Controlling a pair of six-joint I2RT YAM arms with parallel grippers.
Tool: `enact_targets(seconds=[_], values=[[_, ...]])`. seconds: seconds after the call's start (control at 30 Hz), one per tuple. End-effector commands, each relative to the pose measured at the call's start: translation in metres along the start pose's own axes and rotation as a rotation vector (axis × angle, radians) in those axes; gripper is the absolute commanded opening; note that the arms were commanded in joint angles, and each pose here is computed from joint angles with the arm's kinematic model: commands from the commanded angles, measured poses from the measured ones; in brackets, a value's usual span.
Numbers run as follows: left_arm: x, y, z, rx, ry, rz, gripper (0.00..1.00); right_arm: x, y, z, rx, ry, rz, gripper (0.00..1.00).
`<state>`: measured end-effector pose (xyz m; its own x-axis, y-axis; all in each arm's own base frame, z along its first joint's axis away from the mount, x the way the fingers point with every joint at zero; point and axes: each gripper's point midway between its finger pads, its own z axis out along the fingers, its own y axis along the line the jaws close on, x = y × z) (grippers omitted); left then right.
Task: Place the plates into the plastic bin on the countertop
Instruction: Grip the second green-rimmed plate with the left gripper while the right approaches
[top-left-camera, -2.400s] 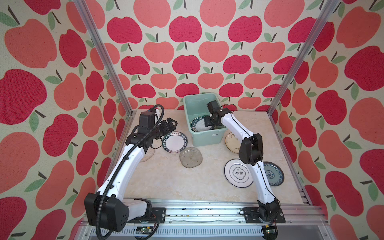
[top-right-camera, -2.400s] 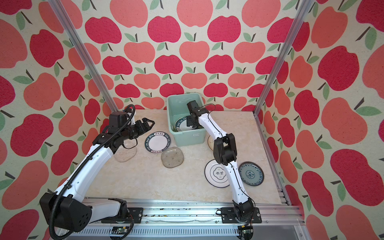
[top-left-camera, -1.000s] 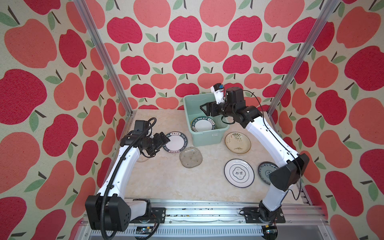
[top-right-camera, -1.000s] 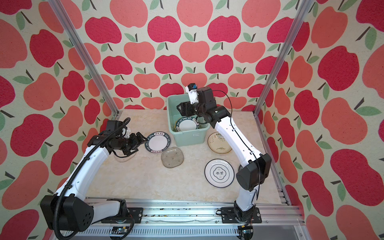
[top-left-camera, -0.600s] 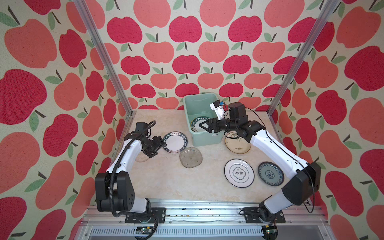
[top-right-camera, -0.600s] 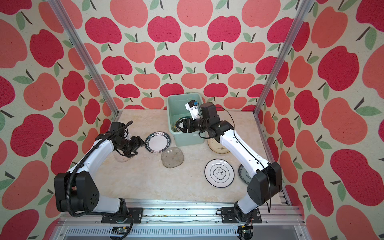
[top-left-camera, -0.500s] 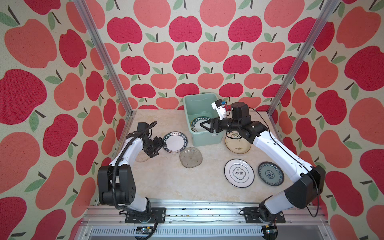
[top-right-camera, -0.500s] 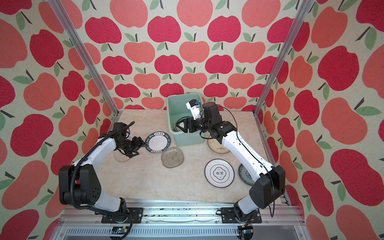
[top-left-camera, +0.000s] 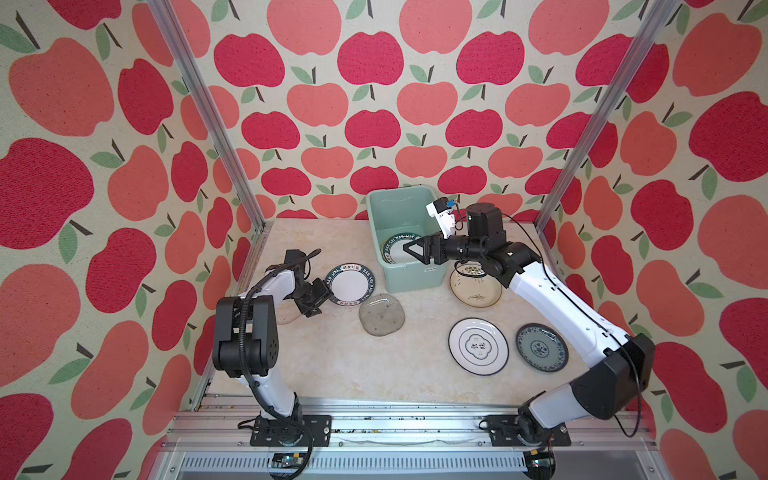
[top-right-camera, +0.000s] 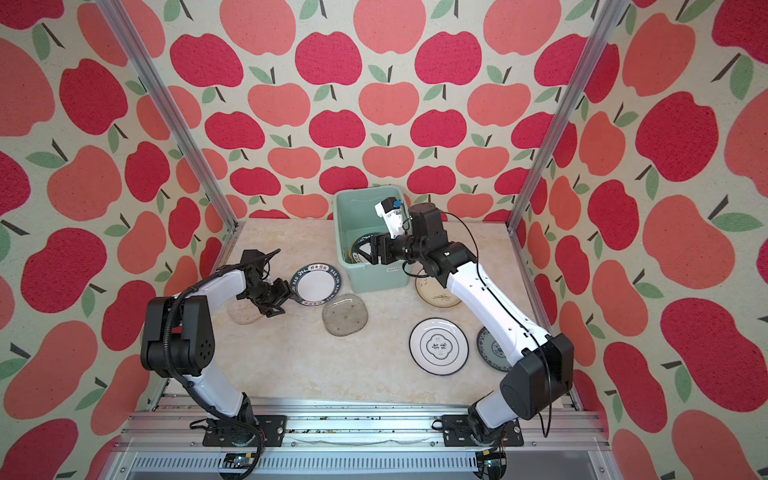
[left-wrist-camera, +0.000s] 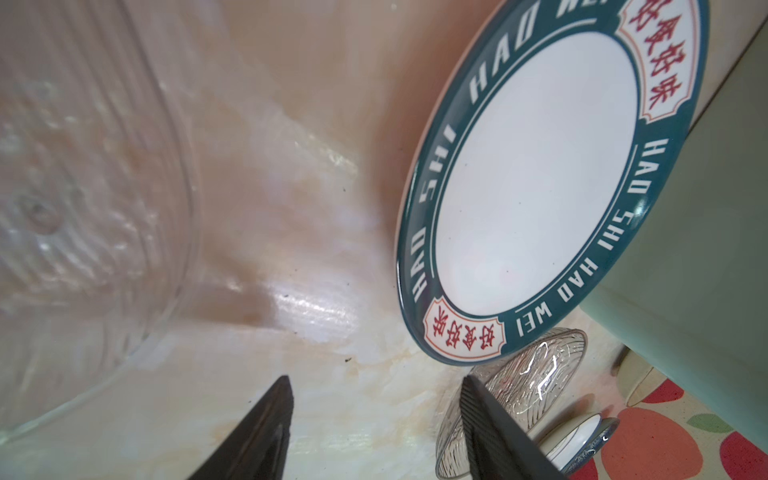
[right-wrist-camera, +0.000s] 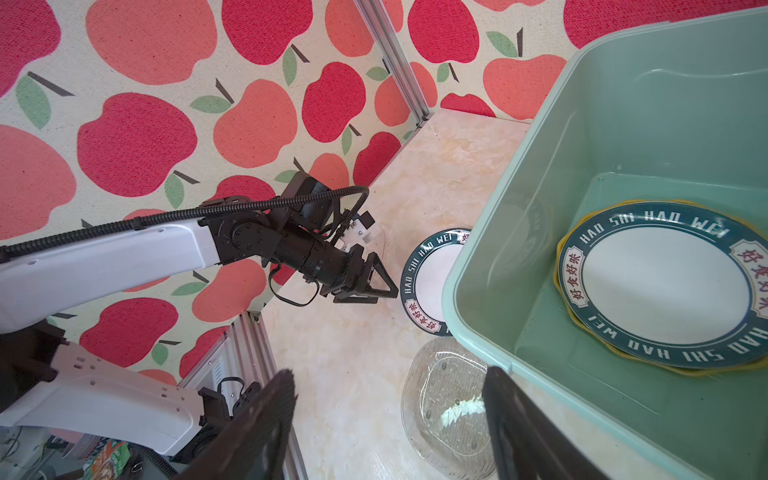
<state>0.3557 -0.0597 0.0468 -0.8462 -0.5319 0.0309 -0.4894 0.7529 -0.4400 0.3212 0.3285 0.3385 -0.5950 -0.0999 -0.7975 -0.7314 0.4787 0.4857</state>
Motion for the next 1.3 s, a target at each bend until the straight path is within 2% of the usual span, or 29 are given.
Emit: enact_targets(seconds=[0.0, 0.33, 0.7, 0.97, 1.27], values=[[-0.017, -0.010, 0.004, 0.026, -0.041, -0.012, 0.64, -0.004, -0.001, 0.002, -0.017, -0.009, -0.015, 0.74], [-0.038, -0.020, 0.019, 0.038, -0.084, 0.010, 0.61, -0.012, -0.007, 0.009, -0.017, -0.017, -0.001, 0.74], [-0.052, -0.026, 0.040, 0.096, -0.077, 0.057, 0.54, -0.012, -0.013, 0.020, -0.020, 0.001, 0.016, 0.73], [-0.059, -0.054, 0.027, 0.212, -0.121, 0.165, 0.46, -0.009, -0.021, 0.030, -0.017, 0.018, 0.040, 0.73], [-0.067, -0.081, 0.013, 0.340, -0.159, 0.168, 0.41, -0.006, -0.024, 0.036, -0.018, 0.037, 0.065, 0.72]])
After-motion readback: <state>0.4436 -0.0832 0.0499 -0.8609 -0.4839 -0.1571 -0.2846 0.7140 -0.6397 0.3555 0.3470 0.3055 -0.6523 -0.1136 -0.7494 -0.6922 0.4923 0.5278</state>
